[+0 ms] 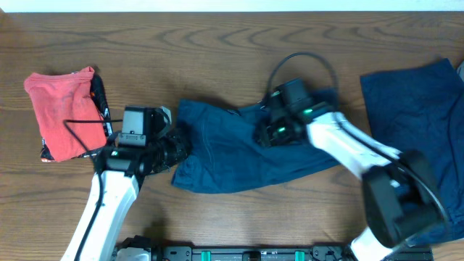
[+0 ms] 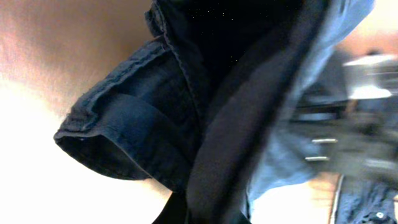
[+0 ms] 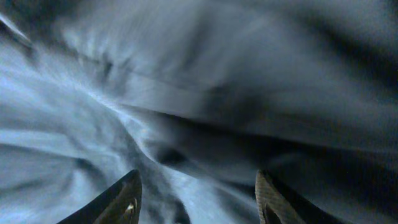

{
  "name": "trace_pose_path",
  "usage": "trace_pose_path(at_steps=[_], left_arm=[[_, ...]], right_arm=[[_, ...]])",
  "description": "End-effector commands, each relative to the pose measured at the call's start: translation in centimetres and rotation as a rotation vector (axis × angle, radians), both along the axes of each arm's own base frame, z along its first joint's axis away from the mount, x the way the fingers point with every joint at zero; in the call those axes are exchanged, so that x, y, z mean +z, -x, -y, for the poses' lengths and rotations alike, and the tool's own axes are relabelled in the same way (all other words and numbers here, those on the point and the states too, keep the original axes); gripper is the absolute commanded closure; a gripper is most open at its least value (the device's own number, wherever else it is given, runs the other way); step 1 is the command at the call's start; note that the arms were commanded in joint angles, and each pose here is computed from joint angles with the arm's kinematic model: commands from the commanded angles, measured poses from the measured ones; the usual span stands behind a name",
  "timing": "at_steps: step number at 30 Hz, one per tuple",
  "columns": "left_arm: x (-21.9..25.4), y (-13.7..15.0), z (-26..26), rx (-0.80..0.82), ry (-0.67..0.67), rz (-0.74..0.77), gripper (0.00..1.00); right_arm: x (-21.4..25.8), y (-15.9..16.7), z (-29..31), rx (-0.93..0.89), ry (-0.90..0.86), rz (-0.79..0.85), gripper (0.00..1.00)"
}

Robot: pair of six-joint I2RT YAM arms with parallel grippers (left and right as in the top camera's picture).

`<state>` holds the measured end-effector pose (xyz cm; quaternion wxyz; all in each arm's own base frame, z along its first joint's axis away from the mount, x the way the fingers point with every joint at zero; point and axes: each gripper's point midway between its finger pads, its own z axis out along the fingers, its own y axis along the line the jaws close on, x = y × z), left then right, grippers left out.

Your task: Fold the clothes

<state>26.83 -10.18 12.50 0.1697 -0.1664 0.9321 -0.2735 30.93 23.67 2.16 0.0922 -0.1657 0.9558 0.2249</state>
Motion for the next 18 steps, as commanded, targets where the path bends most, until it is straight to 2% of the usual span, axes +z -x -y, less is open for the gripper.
trace_pose_path(at_steps=[1,5,10,14,18], left_arm=[[3.4,-1.1,0.1,-0.014,0.013,0.113,0.94],[7.2,-2.2,0.1,-0.011,0.024,0.215,0.94],[9.0,-2.6,0.2,-0.011,0.026,0.251,0.94],[7.3,-1.8,-0.5,0.01,-0.016,0.172,0.94],[6.4,-1.7,-1.1,0.012,-0.06,0.145,0.94]], right_arm=[[-2.4,3.0,-4.2,0.061,-0.04,-0.095,0.42],[-4.5,4.2,-7.8,0.117,-0.068,-0.074,0.4],[-2.9,2.6,-10.3,0.124,-0.138,0.028,0.36],[0.3,-0.1,-8.6,0.066,-0.117,0.095,0.34],[4.6,-3.4,-2.7,-0.042,-0.004,0.199,0.3]])
